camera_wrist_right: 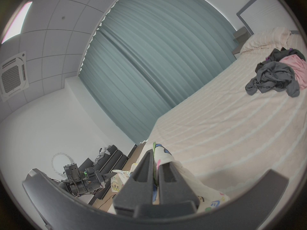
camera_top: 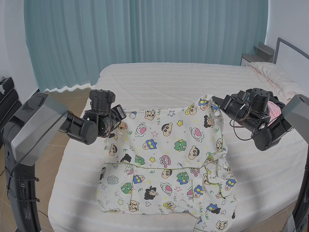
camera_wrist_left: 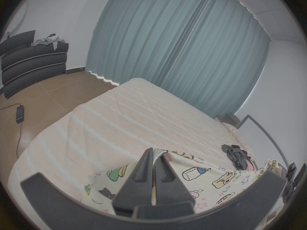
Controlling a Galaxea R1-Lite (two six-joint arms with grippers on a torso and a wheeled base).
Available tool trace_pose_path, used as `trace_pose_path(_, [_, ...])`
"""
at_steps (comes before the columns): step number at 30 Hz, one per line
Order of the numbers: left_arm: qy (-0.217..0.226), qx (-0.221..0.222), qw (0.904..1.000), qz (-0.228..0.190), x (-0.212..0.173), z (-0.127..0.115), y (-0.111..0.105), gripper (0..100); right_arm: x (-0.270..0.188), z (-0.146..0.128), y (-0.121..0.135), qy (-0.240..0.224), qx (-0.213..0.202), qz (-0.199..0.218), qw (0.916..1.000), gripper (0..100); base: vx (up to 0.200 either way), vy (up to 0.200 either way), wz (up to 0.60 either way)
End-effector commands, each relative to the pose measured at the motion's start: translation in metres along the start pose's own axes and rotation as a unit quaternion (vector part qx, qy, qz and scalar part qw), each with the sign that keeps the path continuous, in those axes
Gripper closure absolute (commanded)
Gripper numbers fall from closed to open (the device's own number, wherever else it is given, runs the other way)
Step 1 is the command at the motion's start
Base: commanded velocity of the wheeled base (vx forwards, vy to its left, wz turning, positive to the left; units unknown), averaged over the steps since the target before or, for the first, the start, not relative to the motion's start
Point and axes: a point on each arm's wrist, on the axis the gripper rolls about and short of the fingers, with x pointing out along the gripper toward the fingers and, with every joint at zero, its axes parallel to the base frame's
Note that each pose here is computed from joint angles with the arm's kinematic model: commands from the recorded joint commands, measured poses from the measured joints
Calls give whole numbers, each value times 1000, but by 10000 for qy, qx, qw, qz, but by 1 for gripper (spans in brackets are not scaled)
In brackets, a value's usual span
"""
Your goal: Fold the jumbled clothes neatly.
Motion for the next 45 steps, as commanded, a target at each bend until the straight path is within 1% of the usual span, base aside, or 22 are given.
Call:
trace_pose_path(1, [234,79,9985,494,51,-32,14,100,33,-34,-42,233,132,-525,9983,100,0,0,0])
trace_pose_path(6, [213,-8,9984,521,62,-36,15,100,50,-43,-57,155,141,-698,9973,100,0,0,0])
trace_pose_path(7, [187,-15,9983,547,68,-38,17,0,55,-45,-60,173,152,-761,9968,100,0,0,0])
trace_pose_path(8, [125,-34,9983,575,73,-37,18,0,60,-46,-63,209,163,-799,9964,0,0,0,0])
trace_pose_path(11, [65,-36,9970,769,84,-39,25,0,70,-53,-71,291,187,-864,9957,0,0,0,0])
trace_pose_path(12, [-10,-43,9956,934,91,-38,29,0,76,-56,-77,301,197,-949,9948,0,0,0,0])
trace_pose_path(13, [-15,-43,9956,940,91,-37,29,0,77,-56,-77,302,198,-959,9947,0,0,0,0])
trace_pose_path(14, [-88,-79,9943,1057,96,-33,35,0,83,-53,-80,228,194,-1143,9930,0,0,0,0])
trace_pose_path(16, [-103,-96,9940,1087,97,-31,38,0,87,-50,-86,152,206,-1374,9902,0,0,0,0])
trace_pose_path(20, [-164,-165,9925,1204,99,-21,51,0,95,-45,-111,44,284,-2050,9783,0,0,0,0])
trace_pose_path(22, [-185,-189,9919,1241,98,-18,54,0,92,-46,-119,90,327,-2191,9751,0,0,0,0])
trace_pose_path(24, [-229,-277,9909,1297,94,-8,58,0,84,-45,-132,208,381,-2410,9696,0,0,0,0])
trace_pose_path(27, [-214,-381,9898,1354,86,0,60,0,77,-40,-141,195,416,-2538,9662,0,0,0,0])
trace_pose_path(29, [-64,-538,9885,1412,68,10,57,0,65,-23,-147,92,471,-2648,9631,0,0,0,0])
trace_pose_path(31, [58,-735,9890,1285,52,18,54,0,49,-20,-149,197,587,-2772,9588,0,0,0,0])
trace_pose_path(33, [74,-773,9890,1262,50,19,54,0,47,-19,-149,216,607,-2779,9585,0,0,0,0])
trace_pose_path(34, [329,-1084,9886,991,22,30,50,0,21,-22,-139,604,769,-2664,9589,0,0,0,0])
trace_pose_path(35, [439,-1195,9877,904,10,33,50,0,8,-24,-137,769,815,-2592,9593,0,0,0,0])
trace_pose_path(36, [478,-1226,9874,881,7,33,50,0,4,-23,-136,796,825,-2564,9598,0,0,0,0])
trace_pose_path(38, [769,-1509,9829,717,-24,36,51,0,-27,-32,-128,1013,918,-2283,9640,0,0,0,0])
trace_pose_path(41, [1288,-1940,9714,466,-61,32,56,0,-59,-48,-126,1066,864,-2063,9688,0,0,0,0])
trace_pose_path(45, [1886,-2304,9545,175,-102,23,65,0,-90,-77,-127,1394,705,-1845,9703,0,0,0,0])
